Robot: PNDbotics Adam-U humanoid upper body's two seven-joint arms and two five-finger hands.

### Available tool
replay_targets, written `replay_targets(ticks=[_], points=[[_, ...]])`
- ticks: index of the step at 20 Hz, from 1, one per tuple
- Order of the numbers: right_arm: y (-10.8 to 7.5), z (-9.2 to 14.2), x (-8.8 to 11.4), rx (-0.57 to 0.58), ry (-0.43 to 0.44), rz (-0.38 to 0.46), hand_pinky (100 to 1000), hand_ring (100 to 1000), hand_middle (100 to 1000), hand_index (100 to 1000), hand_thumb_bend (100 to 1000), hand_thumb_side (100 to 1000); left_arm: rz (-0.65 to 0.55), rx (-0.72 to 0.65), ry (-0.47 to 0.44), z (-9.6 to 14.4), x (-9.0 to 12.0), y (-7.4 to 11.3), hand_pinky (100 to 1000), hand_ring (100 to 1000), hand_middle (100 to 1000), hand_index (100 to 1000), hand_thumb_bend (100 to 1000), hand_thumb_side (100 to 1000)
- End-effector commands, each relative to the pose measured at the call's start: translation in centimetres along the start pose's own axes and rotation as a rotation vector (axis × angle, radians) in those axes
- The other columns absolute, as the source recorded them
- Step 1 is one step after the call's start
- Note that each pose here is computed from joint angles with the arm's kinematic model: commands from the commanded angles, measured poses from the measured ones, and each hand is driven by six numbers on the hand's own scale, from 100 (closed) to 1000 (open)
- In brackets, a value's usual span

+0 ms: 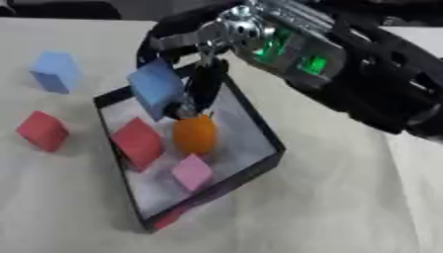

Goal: Pick up objects on the table and place them in the box.

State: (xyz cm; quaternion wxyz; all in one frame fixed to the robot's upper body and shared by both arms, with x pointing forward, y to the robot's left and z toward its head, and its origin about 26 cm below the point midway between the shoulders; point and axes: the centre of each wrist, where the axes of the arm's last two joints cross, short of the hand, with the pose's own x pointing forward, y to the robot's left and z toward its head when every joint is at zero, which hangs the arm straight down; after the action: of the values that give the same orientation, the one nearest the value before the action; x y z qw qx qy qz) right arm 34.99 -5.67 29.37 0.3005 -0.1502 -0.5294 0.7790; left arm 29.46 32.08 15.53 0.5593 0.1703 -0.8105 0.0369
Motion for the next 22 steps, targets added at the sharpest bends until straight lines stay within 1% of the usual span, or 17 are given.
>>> replay_targets(ticks=[1, 4, 6, 7, 8, 10, 11, 12, 13, 14, 17, 22], points=[[-0.3, 0.9, 0.2, -0.005, 0.044, -0.015, 783, 669, 546, 665, 106, 100, -0.026, -0.005, -0.027, -0.3, 0.7, 0.4, 927, 836, 846, 890, 496, 785], [0.3, 0.9, 0.3, 0.015, 0.061, -0.041, 789, 680, 557, 677, 111, 100, -0.025, -0.005, -0.026, -0.3, 0.7, 0.4, 927, 836, 846, 890, 495, 787], [0.7, 0.8, 0.0, 0.031, 0.072, -0.053, 795, 693, 569, 689, 118, 100, -0.025, -0.004, -0.025, -0.3, 0.6, 0.4, 927, 836, 846, 890, 496, 787], [0.9, 0.7, -0.2, 0.038, 0.076, -0.057, 799, 710, 586, 706, 144, 100, -0.025, -0.003, -0.025, -0.2, 0.6, 0.4, 927, 836, 846, 890, 496, 787], [1.0, 0.6, -0.3, 0.043, 0.077, -0.059, 801, 722, 601, 720, 160, 118, -0.024, -0.003, -0.025, -0.2, 0.6, 0.4, 927, 836, 846, 890, 497, 787], [1.1, 0.5, -0.4, 0.049, 0.069, -0.054, 813, 770, 667, 788, 256, 182, -0.023, -0.003, -0.024, -0.2, 0.6, 0.4, 927, 836, 846, 890, 497, 787], [1.1, 0.5, -0.3, 0.054, 0.06, -0.046, 824, 799, 711, 830, 311, 230, -0.023, -0.003, -0.024, -0.2, 0.6, 0.3, 927, 836, 846, 890, 497, 787], [1.1, 0.5, -0.3, 0.062, 0.051, -0.037, 846, 832, 752, 868, 384, 271, -0.022, -0.003, -0.024, -0.2, 0.6, 0.3, 927, 836, 846, 890, 497, 787], [1.1, 0.5, -0.3, 0.072, 0.042, -0.026, 854, 846, 767, 878, 398, 327, -0.022, -0.003, -0.025, -0.2, 0.6, 0.3, 927, 837, 846, 890, 498, 787], [1.1, 0.5, -0.4, 0.08, 0.037, -0.016, 870, 869, 795, 897, 435, 376, -0.022, -0.003, -0.025, -0.2, 0.7, 0.3, 927, 837, 846, 890, 498, 787], [1.1, 0.6, -0.9, 0.086, 0.039, 0.006, 883, 891, 818, 912, 463, 417, -0.023, -0.002, -0.024, -0.2, 0.6, 0.4, 927, 837, 846, 890, 498, 786], [1.1, 0.7, -1.7, 0.076, 0.058, 0.005, 890, 900, 834, 918, 474, 435, -0.023, -0.002, -0.023, -0.2, 0.6, 0.4, 927, 837, 846, 890, 499, 786]])
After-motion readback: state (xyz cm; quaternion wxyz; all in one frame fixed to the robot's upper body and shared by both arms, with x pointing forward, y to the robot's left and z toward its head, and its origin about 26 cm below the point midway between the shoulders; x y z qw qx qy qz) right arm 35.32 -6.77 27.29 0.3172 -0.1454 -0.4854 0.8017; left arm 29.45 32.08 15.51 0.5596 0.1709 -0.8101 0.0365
